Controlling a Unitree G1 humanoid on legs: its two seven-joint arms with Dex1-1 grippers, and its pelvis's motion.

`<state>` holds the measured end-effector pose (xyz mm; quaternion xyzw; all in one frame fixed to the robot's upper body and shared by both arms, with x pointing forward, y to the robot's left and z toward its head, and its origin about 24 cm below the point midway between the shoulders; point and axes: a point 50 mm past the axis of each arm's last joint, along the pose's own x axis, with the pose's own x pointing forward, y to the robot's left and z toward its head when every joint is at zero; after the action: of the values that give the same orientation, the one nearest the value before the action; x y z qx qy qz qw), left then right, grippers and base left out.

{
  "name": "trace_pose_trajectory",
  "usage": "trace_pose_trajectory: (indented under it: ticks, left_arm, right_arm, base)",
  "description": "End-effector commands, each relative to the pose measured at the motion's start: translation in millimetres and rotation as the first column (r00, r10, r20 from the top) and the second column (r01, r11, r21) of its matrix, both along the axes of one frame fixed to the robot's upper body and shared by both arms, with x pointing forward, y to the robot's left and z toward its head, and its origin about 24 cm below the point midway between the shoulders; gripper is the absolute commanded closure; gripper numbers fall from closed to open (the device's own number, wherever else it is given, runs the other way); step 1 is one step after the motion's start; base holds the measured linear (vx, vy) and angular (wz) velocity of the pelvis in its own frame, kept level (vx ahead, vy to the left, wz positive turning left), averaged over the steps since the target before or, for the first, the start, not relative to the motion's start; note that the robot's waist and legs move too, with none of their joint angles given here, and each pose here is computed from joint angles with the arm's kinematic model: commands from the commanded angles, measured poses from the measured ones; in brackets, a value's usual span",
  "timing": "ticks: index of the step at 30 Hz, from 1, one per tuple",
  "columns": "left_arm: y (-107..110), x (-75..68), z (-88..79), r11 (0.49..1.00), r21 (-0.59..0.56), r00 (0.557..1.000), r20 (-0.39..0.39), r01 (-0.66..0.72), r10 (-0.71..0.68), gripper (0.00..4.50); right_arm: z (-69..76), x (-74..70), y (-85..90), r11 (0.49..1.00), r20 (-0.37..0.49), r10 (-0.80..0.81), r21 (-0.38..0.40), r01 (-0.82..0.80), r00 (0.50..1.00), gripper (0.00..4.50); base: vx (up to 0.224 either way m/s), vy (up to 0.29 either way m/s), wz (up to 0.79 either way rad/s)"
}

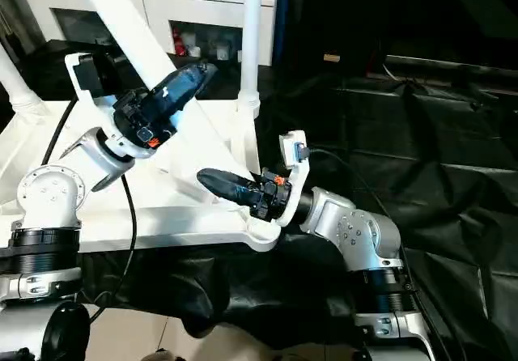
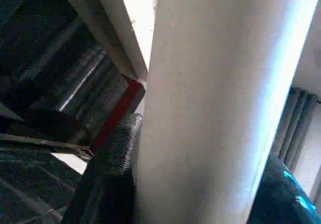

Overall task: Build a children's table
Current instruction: Insert table leg to table base

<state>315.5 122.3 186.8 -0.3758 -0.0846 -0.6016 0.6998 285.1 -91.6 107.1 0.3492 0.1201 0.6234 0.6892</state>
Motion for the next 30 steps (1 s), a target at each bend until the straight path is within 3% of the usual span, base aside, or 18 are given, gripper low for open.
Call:
trace_pose_trajectory:
  ticks: [1, 5, 7, 13, 17, 19, 20, 21, 22, 23, 26, 30]
  left_arm:
    - [-3, 1.3, 8.6, 1.0, 0.024, 1.0, 0.029, -0.008, 0.007, 2.51]
    - [-4, 5.6, 7.5, 0.997, 0.052, 0.998, 0.022, -0.056, 0.055, 2.58]
    - [-4, 9.7, 6.6, 0.991, 0.083, 0.994, 0.021, -0.106, 0.104, 2.6]
    - [-2, 17.9, 1.2, 0.954, 0.207, 0.976, 0.047, -0.218, 0.213, 2.6]
    - [-4, 19.0, -2.6, 0.91, 0.314, 0.963, 0.104, -0.269, 0.249, 2.61]
    - [-5, 24.0, -3.9, 0.838, 0.407, 0.931, 0.164, -0.364, 0.325, 2.61]
    - [-5, 29.5, -2.3, 0.772, 0.456, 0.896, 0.194, -0.443, 0.399, 2.61]
    - [-5, 31.7, -0.9, 0.753, 0.464, 0.882, 0.19, -0.467, 0.43, 2.61]
    - [-5, 31.7, -0.9, 0.753, 0.464, 0.882, 0.19, -0.467, 0.43, 2.61]
    - [-7, 33.1, 3.8, 0.731, 0.463, 0.863, 0.197, -0.501, 0.466, 2.61]
    - [-12, 34.0, 8.1, 0.708, 0.467, 0.842, 0.188, -0.53, 0.505, 2.61]
    - [-22, 33.3, 7.7, 0.667, 0.494, 0.819, 0.196, -0.557, 0.539, 2.61]
  right_arm:
    - [5.9, 3.4, -5.0, 0.999, 0.032, -0.035, -0.018, 0.035, 0.999, 0.94]
    - [9.7, 3.9, -7.2, 1.0, 0.025, -0.031, 0.004, 0.031, 0.999, 0.54]
    - [14.3, 10.8, -11.9, 0.994, 0.065, -0.108, -0.017, 0.11, 0.992, 0.36]
    - [30.4, 22.0, -26.0, 0.981, 0.103, -0.192, 0.014, 0.192, 0.976, 0.3]
    - [31.9, 23.2, -28.8, 0.978, 0.166, -0.183, -0.069, 0.197, 0.969, 0.3]
    - [30.1, 26.3, -27.1, 0.951, 0.256, -0.17, -0.211, 0.226, 0.952, 0.3]
    - [26.7, 29.4, -23.0, 0.91, 0.318, -0.156, -0.322, 0.261, 0.935, 0.3]
    - [25.3, 30.8, -21.1, 0.893, 0.333, -0.156, -0.354, 0.276, 0.93, 0.3]
    - [25.3, 30.8, -21.1, 0.893, 0.333, -0.156, -0.354, 0.276, 0.93, 0.3]
    - [22.5, 35.6, -16.5, 0.851, 0.377, -0.178, -0.405, 0.335, 0.909, 0.3]
    - [19.5, 44.0, -9.9, 0.794, 0.409, -0.235, -0.442, 0.417, 0.882, 0.3]
    - [18.6, 46.9, 9.1, 0.794, 0.419, -0.262, -0.419, 0.441, 0.87, 0.3]
  base:
    - [0.0, 0.0, 0.0]
    - [0.0, 0.0, 0.0]
    - [0.0, 0.0, 0.0]
    - [0.0, 0.0, 0.0]
    - [0.0, 0.0, 0.0]
    - [0.0, 0.0, 0.0]
    - [0.0, 0.0, 0.0]
    - [0.0, 0.0, 0.0]
    - [0.0, 0.0, 0.0]
    - [0.0, 0.0, 0.0]
    - [0.0, 0.0, 0.0]
    - [0.0, 0.0, 0.0]
